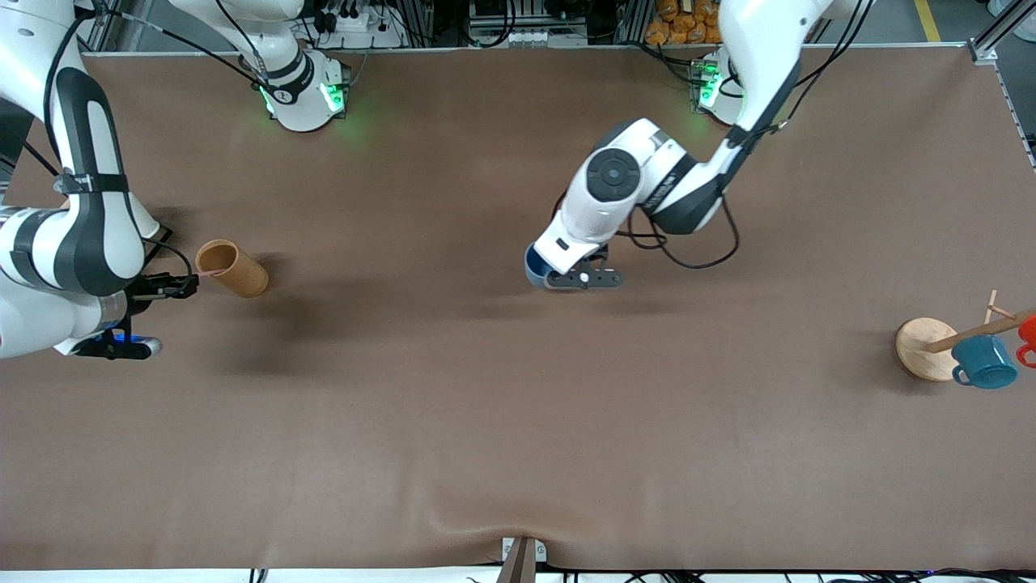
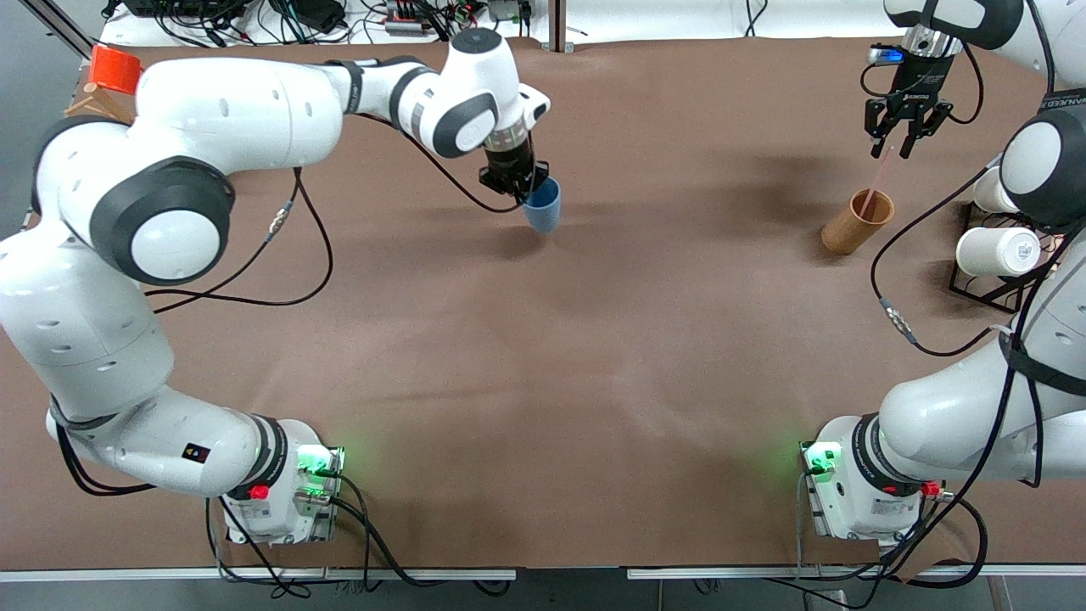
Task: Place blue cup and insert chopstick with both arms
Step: 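Lift the chopstick with the right gripper while the left gripper carries the cup, then lower the blue cup onto the table middle with the left gripper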
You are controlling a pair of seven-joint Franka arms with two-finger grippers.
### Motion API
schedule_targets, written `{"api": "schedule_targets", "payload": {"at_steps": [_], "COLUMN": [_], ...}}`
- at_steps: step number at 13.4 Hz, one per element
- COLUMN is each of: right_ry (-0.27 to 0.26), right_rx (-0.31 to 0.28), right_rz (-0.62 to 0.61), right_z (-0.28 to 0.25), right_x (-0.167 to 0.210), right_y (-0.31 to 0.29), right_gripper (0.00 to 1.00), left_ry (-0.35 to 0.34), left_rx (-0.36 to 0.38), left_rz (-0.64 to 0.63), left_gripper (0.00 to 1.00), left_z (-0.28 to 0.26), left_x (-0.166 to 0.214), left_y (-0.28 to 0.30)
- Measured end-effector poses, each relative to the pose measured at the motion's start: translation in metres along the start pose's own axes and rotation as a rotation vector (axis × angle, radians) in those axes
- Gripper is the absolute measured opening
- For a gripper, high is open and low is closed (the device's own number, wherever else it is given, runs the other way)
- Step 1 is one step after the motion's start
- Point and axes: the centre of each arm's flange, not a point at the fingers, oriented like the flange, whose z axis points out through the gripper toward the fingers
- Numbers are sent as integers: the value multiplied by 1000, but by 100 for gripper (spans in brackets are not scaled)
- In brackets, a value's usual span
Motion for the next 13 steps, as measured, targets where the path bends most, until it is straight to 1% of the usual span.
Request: {"api": "schedule_targets", "payload": {"at_steps": [2, 3, 4, 5, 6, 7, 8, 9, 10, 11, 12, 13], "right_ry": [-4, -6, -7, -7, -7, -7, -7, -7, -7, -7, -8, -10], "right_rx": [6, 6, 6, 6, 6, 6, 7, 7, 7, 7, 7, 8], "right_rz": [-1, -1, -1, -1, -2, -2, -2, -3, -3, -4, -5, -6], "right_z": [2, 2, 2, 2, 2, 2, 2, 2, 2, 2, 2, 3], "right_x": [0, 0, 0, 0, 0, 0, 0, 0, 0, 0, 0, 0], "right_y": [-1, -1, -1, -2, -2, -2, -2, -2, -3, -3, -4, -5], "right_gripper": [42, 42, 37, 36, 33, 33, 28, 28, 23, 22, 17, 17], "left_ry": [5, 9, 15, 25, 34, 37, 35, 33, 31, 31, 33, 38], "left_rx": [1, 1, 4, 6, 10, 14, 16, 17, 18, 18, 15, 10], "left_rz": [-19, -20, -23, -29, -34, -38, -37, -34, -32, -37, -53, -72], "left_gripper": [5, 5, 5, 5, 5, 5, 5, 11, 22, 32, 43, 52], "left_z": [15, 22, 27, 30, 33, 35, 38, 40, 41, 42, 40, 38], "left_x": [-12, -18, -24, -28, -30, -31, -32, -35, -37, -38, -38, -36], "left_y": [15, 23, 29, 33, 36, 37, 38, 39, 41, 42, 43, 45]}}
